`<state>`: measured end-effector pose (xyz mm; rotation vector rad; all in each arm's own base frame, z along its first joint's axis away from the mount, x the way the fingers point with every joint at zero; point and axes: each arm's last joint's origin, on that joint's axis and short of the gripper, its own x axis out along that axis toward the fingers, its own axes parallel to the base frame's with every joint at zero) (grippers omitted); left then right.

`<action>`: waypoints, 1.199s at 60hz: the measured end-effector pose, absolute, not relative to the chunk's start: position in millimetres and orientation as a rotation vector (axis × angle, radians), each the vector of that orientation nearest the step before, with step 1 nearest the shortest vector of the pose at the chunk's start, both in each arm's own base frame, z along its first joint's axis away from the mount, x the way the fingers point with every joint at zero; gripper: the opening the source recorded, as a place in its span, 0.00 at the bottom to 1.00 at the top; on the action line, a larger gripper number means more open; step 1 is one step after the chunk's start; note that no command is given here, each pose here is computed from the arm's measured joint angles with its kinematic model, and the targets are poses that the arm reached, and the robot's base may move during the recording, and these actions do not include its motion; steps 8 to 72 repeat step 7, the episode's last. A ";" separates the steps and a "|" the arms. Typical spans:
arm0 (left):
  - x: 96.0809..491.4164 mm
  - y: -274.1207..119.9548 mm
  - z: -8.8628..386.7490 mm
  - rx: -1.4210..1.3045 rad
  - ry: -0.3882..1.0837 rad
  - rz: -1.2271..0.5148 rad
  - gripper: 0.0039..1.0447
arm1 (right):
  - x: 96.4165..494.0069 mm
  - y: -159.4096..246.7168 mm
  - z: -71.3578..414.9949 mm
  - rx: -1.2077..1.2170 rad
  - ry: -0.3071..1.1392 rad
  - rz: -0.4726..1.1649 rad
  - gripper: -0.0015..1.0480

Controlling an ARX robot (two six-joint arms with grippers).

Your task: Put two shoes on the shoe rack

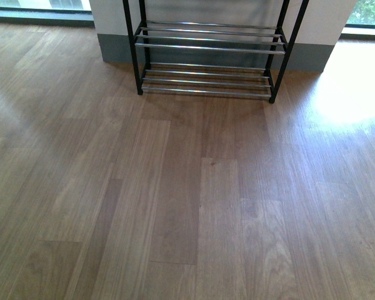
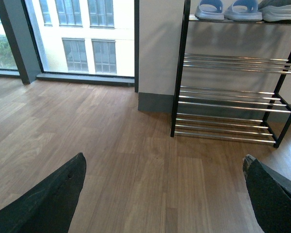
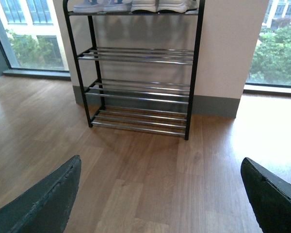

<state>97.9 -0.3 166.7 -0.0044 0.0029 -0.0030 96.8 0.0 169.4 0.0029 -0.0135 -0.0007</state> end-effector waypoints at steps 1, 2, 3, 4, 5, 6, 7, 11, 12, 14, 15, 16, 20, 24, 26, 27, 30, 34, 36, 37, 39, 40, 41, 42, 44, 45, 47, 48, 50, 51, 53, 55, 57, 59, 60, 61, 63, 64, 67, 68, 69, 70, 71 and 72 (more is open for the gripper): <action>97.9 -0.3 166.7 -0.004 0.003 -0.003 0.91 | 96.8 0.0 169.4 0.003 -0.014 -0.001 0.91; 97.9 -0.3 166.7 -0.004 0.003 -0.003 0.91 | 96.8 0.0 169.4 0.003 -0.014 -0.001 0.91; 97.9 -0.3 166.7 -0.004 0.003 -0.003 0.91 | 96.8 0.0 169.4 0.003 -0.014 -0.001 0.91; 97.9 -0.3 166.7 -0.004 0.003 -0.003 0.91 | 96.8 0.0 169.4 0.003 -0.014 -0.001 0.91; 97.9 -0.3 166.7 -0.004 0.003 -0.003 0.91 | 96.8 0.0 169.4 0.003 -0.014 -0.001 0.91; 97.9 -0.3 166.7 -0.004 0.003 -0.003 0.91 | 96.8 0.0 169.4 0.003 -0.014 -0.001 0.91; 97.9 -0.3 166.7 -0.004 0.003 -0.003 0.91 | 96.8 0.0 169.4 0.003 -0.014 -0.001 0.91; 97.9 -0.3 166.7 -0.004 0.003 -0.003 0.91 | 96.8 0.0 169.4 0.003 -0.014 -0.001 0.91; 97.9 -0.3 166.7 -0.004 0.003 -0.003 0.91 | 96.8 0.0 169.4 0.003 -0.014 -0.001 0.91; 97.9 -0.3 166.7 -0.004 0.003 -0.003 0.91 | 96.8 0.0 169.4 0.003 -0.014 -0.001 0.91; 97.9 -0.3 166.7 -0.004 0.003 -0.003 0.91 | 96.8 0.0 169.4 0.003 -0.014 -0.001 0.91; 97.9 -0.3 166.7 -0.004 0.003 -0.003 0.91 | 96.8 0.0 169.4 0.003 -0.014 -0.001 0.91; 97.9 -0.3 166.7 -0.004 0.003 -0.003 0.91 | 96.8 0.0 169.4 0.003 -0.014 -0.001 0.91; 97.9 -0.3 166.7 -0.004 0.003 -0.003 0.91 | 96.8 0.0 169.4 0.003 -0.014 -0.001 0.91; 97.9 -0.3 166.7 -0.004 0.003 -0.003 0.91 | 96.8 0.0 169.4 0.003 -0.014 -0.001 0.91; 97.9 -0.3 166.7 -0.004 0.003 -0.003 0.91 | 96.8 0.0 169.4 0.003 -0.014 -0.001 0.91; 97.9 -0.3 166.7 -0.004 0.003 -0.003 0.91 | 96.8 0.0 169.4 0.003 -0.014 -0.001 0.91; 97.9 -0.3 166.7 -0.004 0.003 -0.003 0.91 | 96.8 0.0 169.4 0.003 -0.014 -0.001 0.91; 97.9 -0.3 166.7 -0.004 0.003 -0.003 0.91 | 96.8 0.0 169.4 0.003 -0.014 -0.001 0.91; 97.9 -0.3 166.7 -0.004 0.003 -0.003 0.91 | 96.8 0.0 169.4 0.003 -0.014 -0.001 0.91; 97.9 -0.3 166.7 -0.004 0.003 -0.003 0.91 | 96.8 0.0 169.4 0.003 -0.014 -0.001 0.91; 97.9 -0.3 166.7 -0.004 0.003 -0.003 0.91 | 96.8 0.0 169.4 0.003 -0.014 -0.001 0.91; 97.9 -0.3 166.7 -0.004 0.003 -0.003 0.91 | 96.8 0.0 169.4 0.003 -0.014 -0.001 0.91; 97.9 -0.3 166.7 -0.004 0.003 -0.003 0.91 | 96.8 0.0 169.4 0.003 -0.014 -0.001 0.91; 97.9 -0.3 166.7 -0.004 0.003 -0.003 0.91 | 96.8 0.0 169.4 0.003 -0.014 -0.001 0.91; 97.9 -0.3 166.7 -0.004 0.003 -0.003 0.91 | 96.8 0.0 169.4 0.003 -0.014 -0.001 0.91; 97.9 -0.3 166.7 -0.004 0.003 -0.003 0.91 | 96.8 0.0 169.4 0.003 -0.014 -0.001 0.91; 97.9 -0.3 166.7 -0.004 0.003 -0.003 0.91 | 96.8 0.0 169.4 0.003 -0.014 -0.001 0.91; 97.9 -0.3 166.7 -0.004 0.003 -0.003 0.91 | 96.8 0.0 169.4 0.003 -0.014 -0.001 0.91; 97.9 -0.3 166.7 -0.004 0.003 -0.003 0.91 | 96.8 0.0 169.4 0.003 -0.014 -0.001 0.91; 97.9 -0.3 166.7 -0.004 0.003 -0.003 0.91 | 96.8 0.0 169.4 0.003 -0.014 -0.001 0.91; 97.9 -0.3 166.7 -0.004 0.003 -0.003 0.91 | 96.8 0.0 169.4 0.003 -0.014 -0.001 0.91; 97.9 -0.3 166.7 -0.004 0.003 -0.003 0.91 | 96.8 0.0 169.4 0.003 -0.014 -0.001 0.91; 97.9 -0.3 166.7 -0.004 0.003 -0.003 0.91 | 96.8 0.0 169.4 0.003 -0.014 -0.001 0.91; 97.9 -0.3 166.7 -0.004 0.003 -0.003 0.91 | 96.8 0.0 169.4 0.003 -0.014 -0.001 0.91; 97.9 -0.3 166.7 -0.004 0.003 -0.003 0.91 | 96.8 0.0 169.4 0.003 -0.014 -0.001 0.91; 97.9 -0.3 166.7 -0.004 0.003 -0.003 0.91 | 96.8 0.0 169.4 0.003 -0.014 -0.001 0.91; 97.9 -0.3 166.7 -0.004 0.003 -0.003 0.91 | 96.8 0.0 169.4 0.003 -0.014 -0.001 0.91; 97.9 -0.3 166.7 -0.004 0.003 -0.003 0.91 | 96.8 0.0 169.4 0.003 -0.014 -0.001 0.91; 97.9 -0.3 166.7 -0.004 0.003 -0.003 0.91 | 96.8 0.0 169.4 0.003 -0.014 -0.001 0.91; 97.9 -0.3 166.7 -0.004 0.003 -0.003 0.91 | 96.8 0.0 169.4 0.003 -0.014 -0.001 0.91; 97.9 -0.3 166.7 -0.004 0.003 -0.003 0.91 | 96.8 0.0 169.4 0.003 -0.014 -0.001 0.91; 97.9 -0.3 166.7 -0.004 0.003 -0.003 0.91 | 96.8 0.0 169.4 0.003 -0.014 -0.001 0.91; 97.9 -0.3 166.7 -0.004 0.003 -0.003 0.91 | 96.8 0.0 169.4 0.003 -0.014 -0.001 0.91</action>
